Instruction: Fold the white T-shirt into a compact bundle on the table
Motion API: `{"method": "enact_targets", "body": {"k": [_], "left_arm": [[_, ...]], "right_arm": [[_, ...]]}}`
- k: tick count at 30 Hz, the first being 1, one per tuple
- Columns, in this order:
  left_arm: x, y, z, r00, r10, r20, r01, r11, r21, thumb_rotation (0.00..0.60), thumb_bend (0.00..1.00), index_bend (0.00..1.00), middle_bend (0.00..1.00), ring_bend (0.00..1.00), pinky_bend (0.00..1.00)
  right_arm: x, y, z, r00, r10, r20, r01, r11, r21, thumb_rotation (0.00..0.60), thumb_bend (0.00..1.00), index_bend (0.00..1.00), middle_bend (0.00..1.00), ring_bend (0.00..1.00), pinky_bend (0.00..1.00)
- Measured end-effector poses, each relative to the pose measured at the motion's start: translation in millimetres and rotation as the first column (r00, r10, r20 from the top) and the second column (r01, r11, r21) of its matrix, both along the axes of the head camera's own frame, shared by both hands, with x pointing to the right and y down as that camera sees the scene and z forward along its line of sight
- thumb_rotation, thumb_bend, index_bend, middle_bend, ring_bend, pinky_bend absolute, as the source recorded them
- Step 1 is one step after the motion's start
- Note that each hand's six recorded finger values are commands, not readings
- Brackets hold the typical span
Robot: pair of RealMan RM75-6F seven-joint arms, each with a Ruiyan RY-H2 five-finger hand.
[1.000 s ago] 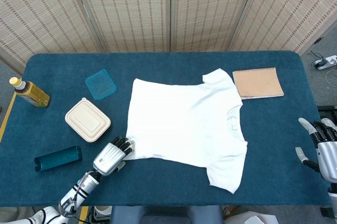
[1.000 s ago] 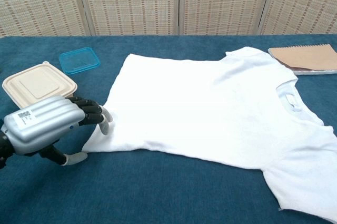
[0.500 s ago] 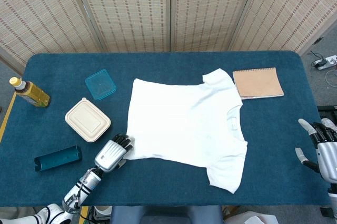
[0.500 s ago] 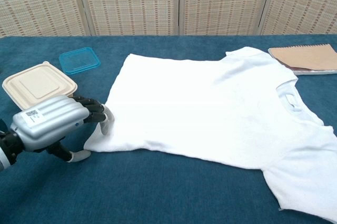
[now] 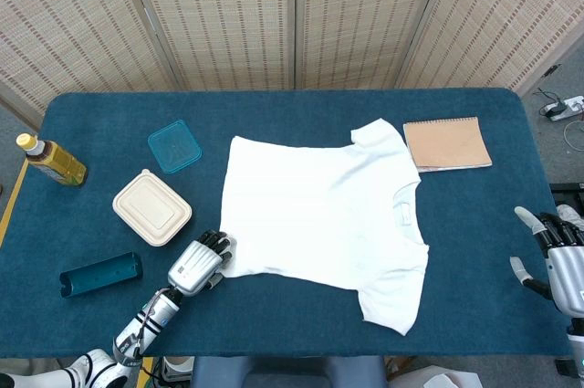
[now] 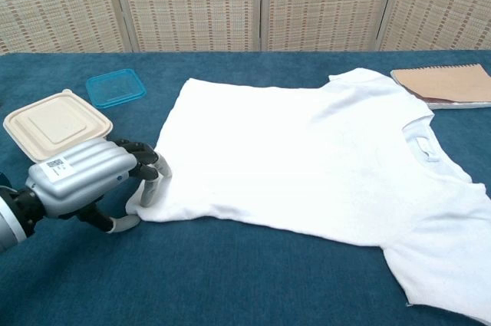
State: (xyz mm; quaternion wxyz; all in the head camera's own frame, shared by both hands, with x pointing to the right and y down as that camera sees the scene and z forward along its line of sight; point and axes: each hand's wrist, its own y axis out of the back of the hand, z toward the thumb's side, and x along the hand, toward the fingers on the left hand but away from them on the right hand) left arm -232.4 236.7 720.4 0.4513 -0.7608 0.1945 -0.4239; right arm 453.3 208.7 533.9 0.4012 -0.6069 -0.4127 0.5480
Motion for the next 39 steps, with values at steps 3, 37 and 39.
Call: {"method": "enact_targets", "body": {"k": [3, 37, 39], "left_arm": [[0.6, -2.7, -0.8, 1.000, -0.013, -0.014, 0.013, 1.000, 0.007, 0.600, 0.50, 0.73, 0.33, 0.22, 0.20], [-5.5, -9.3, -28.7, 0.989, -0.098, -0.107, 0.098, 0.995, -0.002, 0.600, 0.60, 0.75, 0.39, 0.25, 0.20], [-6.6, -8.6, -28.9, 0.989, -0.103, -0.106, 0.103, 0.995, -0.005, 0.600, 0.60, 0.75, 0.38, 0.25, 0.20]], "right_arm": [[-3.5, -1.2, 1.4, 1.000, -0.017, 0.001, 0.017, 1.000, -0.005, 0.600, 0.30, 0.17, 0.26, 0.16, 0.22], [-83.6, 30.0, 103.2, 0.818, -0.575, 0.007, 0.563, 0.799, -0.210, 0.600, 0.12, 0.39, 0.26, 0.16, 0.22], [-83.6, 29.1, 111.0, 0.810, -0.587, 0.005, 0.575, 0.792, -0.208, 0.600, 0.11, 0.40, 0.26, 0.16, 0.22]]}}
